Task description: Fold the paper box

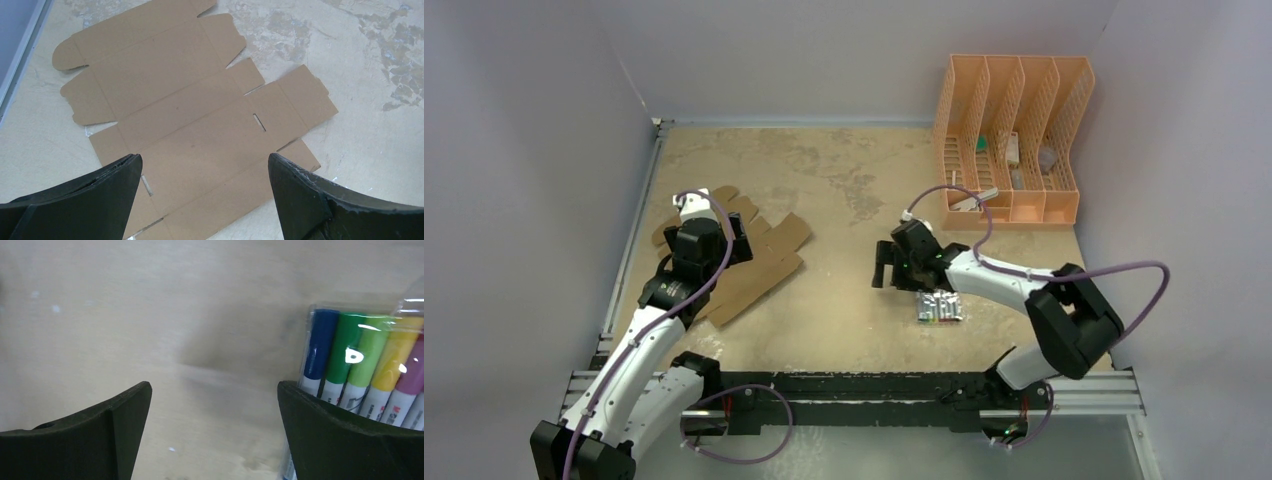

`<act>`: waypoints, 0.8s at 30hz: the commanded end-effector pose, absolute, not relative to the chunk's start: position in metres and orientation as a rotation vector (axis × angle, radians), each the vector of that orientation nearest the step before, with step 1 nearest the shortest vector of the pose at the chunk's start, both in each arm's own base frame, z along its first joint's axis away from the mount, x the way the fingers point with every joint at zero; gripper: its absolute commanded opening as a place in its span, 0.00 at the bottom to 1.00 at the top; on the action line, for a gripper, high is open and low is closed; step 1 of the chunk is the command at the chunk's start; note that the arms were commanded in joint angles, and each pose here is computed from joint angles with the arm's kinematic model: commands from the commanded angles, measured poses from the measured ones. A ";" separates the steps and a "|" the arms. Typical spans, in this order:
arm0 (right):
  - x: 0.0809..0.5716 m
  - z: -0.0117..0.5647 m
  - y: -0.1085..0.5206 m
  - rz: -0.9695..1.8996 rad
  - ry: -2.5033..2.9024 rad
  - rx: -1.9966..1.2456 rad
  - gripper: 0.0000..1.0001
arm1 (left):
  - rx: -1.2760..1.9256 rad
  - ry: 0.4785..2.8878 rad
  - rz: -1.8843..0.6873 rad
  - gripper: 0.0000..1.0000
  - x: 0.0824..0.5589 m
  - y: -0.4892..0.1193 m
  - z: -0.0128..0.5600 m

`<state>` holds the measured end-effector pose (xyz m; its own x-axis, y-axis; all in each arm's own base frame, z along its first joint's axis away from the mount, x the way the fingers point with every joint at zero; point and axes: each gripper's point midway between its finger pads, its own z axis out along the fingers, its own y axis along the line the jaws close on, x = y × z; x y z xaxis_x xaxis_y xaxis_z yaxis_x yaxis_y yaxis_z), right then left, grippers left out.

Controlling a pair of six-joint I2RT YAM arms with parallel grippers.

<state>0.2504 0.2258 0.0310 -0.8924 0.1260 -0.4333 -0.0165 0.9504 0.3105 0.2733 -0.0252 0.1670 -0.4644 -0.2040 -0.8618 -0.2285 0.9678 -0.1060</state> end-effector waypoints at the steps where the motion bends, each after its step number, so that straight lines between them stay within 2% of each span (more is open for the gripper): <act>1: 0.235 0.021 0.141 0.121 2.673 0.273 0.99 | -0.324 2.000 0.009 0.97 0.281 -0.026 0.191; 7: 0.238 0.035 0.060 -0.043 2.562 0.530 0.99 | -0.323 2.002 0.010 0.97 0.281 -0.026 0.191; 15: 0.231 0.034 0.015 -0.114 2.487 0.842 0.99 | -0.337 2.000 0.008 0.97 0.280 -0.026 0.192; 18: 0.235 0.044 0.012 -0.111 2.444 0.848 0.99 | -0.352 2.002 0.009 0.97 0.281 -0.025 0.191; 21: 0.252 0.063 0.018 -0.049 2.415 0.719 0.99 | -0.401 2.006 0.027 0.97 0.283 -0.022 0.186; 24: 0.274 0.089 0.046 0.158 2.368 0.543 0.99 | -0.487 2.006 0.082 0.99 0.290 -0.014 0.177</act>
